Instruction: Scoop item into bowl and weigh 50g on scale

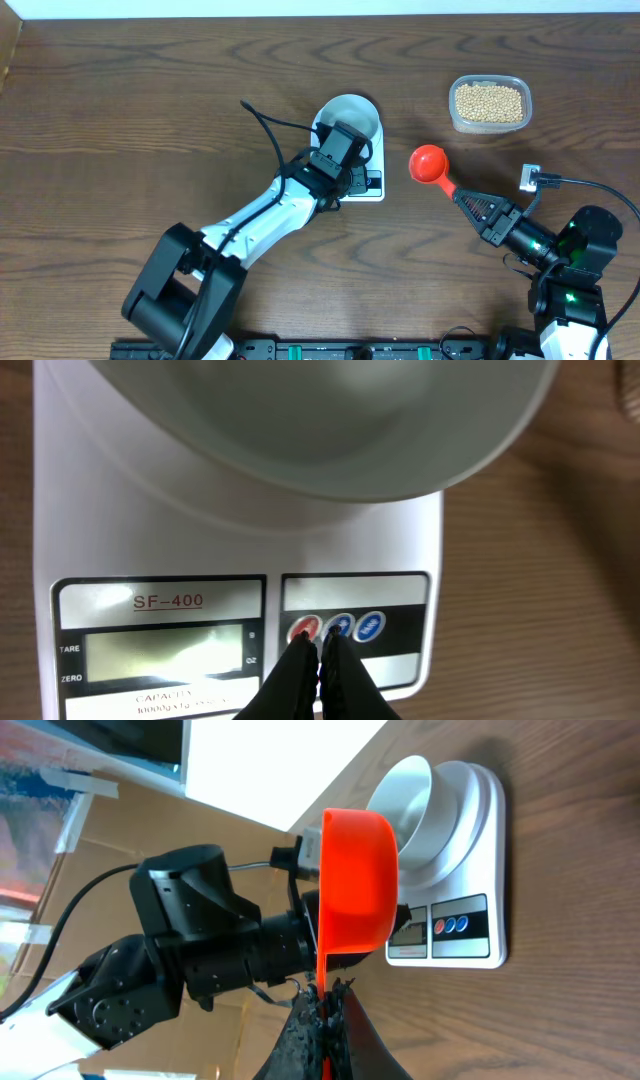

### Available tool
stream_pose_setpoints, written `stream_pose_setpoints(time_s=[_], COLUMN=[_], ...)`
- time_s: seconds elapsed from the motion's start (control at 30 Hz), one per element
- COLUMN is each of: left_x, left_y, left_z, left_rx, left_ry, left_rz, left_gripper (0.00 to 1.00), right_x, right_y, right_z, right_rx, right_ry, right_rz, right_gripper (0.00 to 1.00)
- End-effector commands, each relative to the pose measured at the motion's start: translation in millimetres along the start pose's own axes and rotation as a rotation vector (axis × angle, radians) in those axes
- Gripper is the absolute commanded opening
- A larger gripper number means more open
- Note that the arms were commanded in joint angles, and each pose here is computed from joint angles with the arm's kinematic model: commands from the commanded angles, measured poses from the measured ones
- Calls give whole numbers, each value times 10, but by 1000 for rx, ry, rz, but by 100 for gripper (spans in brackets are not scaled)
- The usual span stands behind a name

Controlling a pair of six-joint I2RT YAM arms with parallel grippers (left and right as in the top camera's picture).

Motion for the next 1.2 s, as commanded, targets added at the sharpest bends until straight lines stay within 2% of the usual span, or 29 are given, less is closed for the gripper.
stream_pose_setpoints(time_s=[0.0, 0.83, 1.17], left_x=[-97, -324, -321], left_y=[-8, -125, -68], left_z=[21, -22, -49], left_rx=[-24, -44, -44], left_ry=[29, 30, 18], left_rz=[8, 39, 8], left_gripper=[7, 8, 7], right_x=[17, 19, 19], right_y=[72, 63, 64], right_z=[43, -18, -19], right_rx=[44, 8, 8], right_ry=[-13, -45, -46], right_rz=[-39, -47, -48], right_gripper=[1, 1, 1])
Point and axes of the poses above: each gripper's point midway between its finger pads, its own x axis back along the fingers, its own z axis along the line the jaws close on, y = z × x, the point moved 6 cm from there along x, back along the fingers, and after that the axes turned 10 degrees about -x, right-handed, at the moved point
